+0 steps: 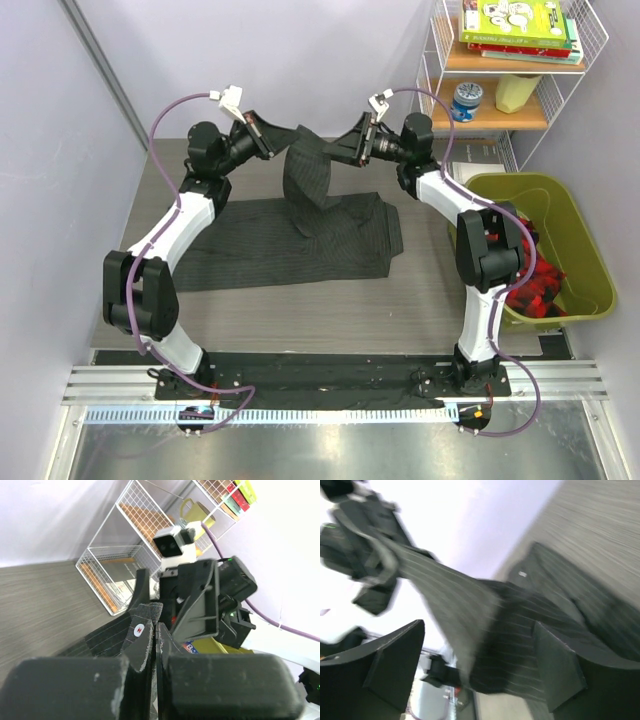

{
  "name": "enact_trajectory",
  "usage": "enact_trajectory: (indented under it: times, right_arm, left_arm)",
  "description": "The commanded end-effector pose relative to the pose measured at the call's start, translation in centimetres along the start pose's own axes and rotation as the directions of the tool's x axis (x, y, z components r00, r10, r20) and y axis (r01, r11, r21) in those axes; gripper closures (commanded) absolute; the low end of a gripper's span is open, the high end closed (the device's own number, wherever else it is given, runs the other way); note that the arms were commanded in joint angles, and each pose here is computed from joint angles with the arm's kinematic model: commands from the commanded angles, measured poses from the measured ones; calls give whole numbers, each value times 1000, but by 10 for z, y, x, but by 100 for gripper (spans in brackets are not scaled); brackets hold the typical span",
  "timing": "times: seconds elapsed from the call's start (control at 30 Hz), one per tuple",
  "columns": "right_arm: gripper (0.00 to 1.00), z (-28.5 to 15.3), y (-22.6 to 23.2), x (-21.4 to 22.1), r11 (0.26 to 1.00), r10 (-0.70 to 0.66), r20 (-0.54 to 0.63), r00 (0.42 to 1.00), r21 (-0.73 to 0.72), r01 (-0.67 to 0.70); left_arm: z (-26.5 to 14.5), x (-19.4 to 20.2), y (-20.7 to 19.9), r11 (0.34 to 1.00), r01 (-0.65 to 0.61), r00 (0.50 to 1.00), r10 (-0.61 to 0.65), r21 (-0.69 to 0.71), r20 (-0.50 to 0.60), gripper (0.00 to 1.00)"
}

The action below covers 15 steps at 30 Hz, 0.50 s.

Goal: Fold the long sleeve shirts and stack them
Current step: Fold the shirt

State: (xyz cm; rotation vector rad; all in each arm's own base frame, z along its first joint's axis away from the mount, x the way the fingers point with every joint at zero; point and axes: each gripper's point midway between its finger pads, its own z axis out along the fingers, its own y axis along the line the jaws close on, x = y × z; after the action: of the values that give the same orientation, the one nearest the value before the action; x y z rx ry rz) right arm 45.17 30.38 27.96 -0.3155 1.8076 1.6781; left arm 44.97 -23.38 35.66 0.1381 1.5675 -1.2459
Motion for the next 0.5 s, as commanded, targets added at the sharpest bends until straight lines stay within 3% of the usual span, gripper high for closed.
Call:
enact_trajectory:
  times: [0.0,0.1,0.13,0.2,0.33,0.37,0.4,0.47]
  right_arm:
    - [28,1,65,-18,975,-62,54,997,-211,72]
    - [55,6,71,-20,971,-75,55,996,-223,85]
    - [77,9,68,-18,972,-73,43,996,-219,81]
    - [98,11,70,-25,971,-103,46,994,-211,110]
    - [99,13,63,-46,975,-162,65,985,-144,170]
    - [99,14,59,-51,975,-171,71,983,-132,180]
    - [99,15,56,-57,974,-191,82,978,-110,199]
    - [99,18,44,-76,965,-255,103,962,-44,260]
  left_arm:
    - [-2,-10,-14,998,-32,999,31,58,24,100]
    - [-2,-9,-14,998,-28,999,27,58,22,100]
    - [-2,-9,-13,998,-27,999,26,56,22,100]
    - [-2,-10,-14,998,-32,999,30,58,25,100]
    - [-6,-12,-10,999,-40,999,39,36,29,91]
    - [-9,-13,-1,1000,-28,999,28,3,23,85]
    - [-12,-14,7,999,-48,999,49,-25,24,66]
    - [-25,-25,27,993,-52,997,57,-108,52,58]
